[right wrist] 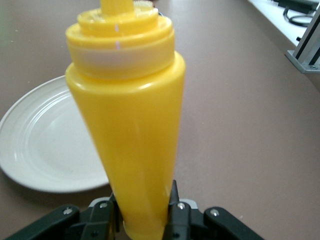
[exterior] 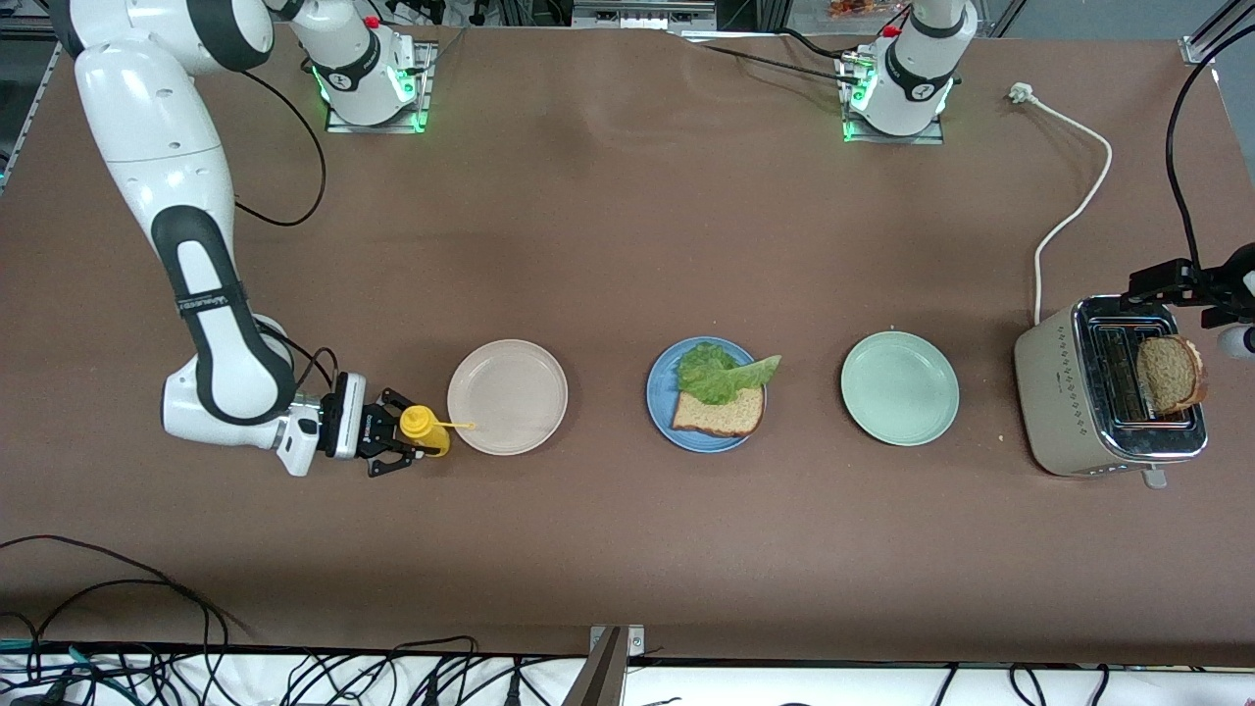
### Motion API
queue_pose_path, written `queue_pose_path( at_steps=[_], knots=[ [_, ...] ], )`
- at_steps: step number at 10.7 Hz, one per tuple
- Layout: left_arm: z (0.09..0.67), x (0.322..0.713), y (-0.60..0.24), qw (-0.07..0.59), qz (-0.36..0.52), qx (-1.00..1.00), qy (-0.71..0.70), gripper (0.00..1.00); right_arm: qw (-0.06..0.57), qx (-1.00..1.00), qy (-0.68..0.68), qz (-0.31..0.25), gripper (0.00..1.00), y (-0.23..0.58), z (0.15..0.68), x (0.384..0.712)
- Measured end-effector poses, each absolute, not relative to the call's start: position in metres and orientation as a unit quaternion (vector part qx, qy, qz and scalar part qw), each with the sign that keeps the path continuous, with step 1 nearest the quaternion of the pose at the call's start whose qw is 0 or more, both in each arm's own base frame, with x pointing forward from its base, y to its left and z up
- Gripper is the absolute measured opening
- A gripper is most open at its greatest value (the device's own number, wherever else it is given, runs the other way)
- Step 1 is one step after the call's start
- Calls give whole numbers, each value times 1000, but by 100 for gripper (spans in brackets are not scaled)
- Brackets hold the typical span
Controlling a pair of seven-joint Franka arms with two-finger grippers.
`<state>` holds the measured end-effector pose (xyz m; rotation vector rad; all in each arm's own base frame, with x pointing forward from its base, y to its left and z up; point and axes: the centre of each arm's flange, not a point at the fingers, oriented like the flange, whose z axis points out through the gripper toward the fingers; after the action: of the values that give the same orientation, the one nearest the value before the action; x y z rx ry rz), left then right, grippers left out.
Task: Make sandwich in blue plate with both arms
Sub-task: 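Lift and carry the mustard bottle with the right gripper over the blue plate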
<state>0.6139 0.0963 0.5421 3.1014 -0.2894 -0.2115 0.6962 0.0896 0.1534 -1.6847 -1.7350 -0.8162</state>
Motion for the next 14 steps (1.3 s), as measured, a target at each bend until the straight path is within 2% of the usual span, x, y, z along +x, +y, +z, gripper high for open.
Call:
queue_pose_path(
  at_steps=[2,7,14],
  knots=[
    [542,614,96,10,-68,993,-93,100,264,-655,-661,-253,28,114,194,702],
    [542,614,95,10,-68,993,-94,100,161,-731,-652,-120,28,182,276,695],
    [543,614,93,10,-68,993,-95,100,10,-799,-600,18,28,328,308,628]
  ],
)
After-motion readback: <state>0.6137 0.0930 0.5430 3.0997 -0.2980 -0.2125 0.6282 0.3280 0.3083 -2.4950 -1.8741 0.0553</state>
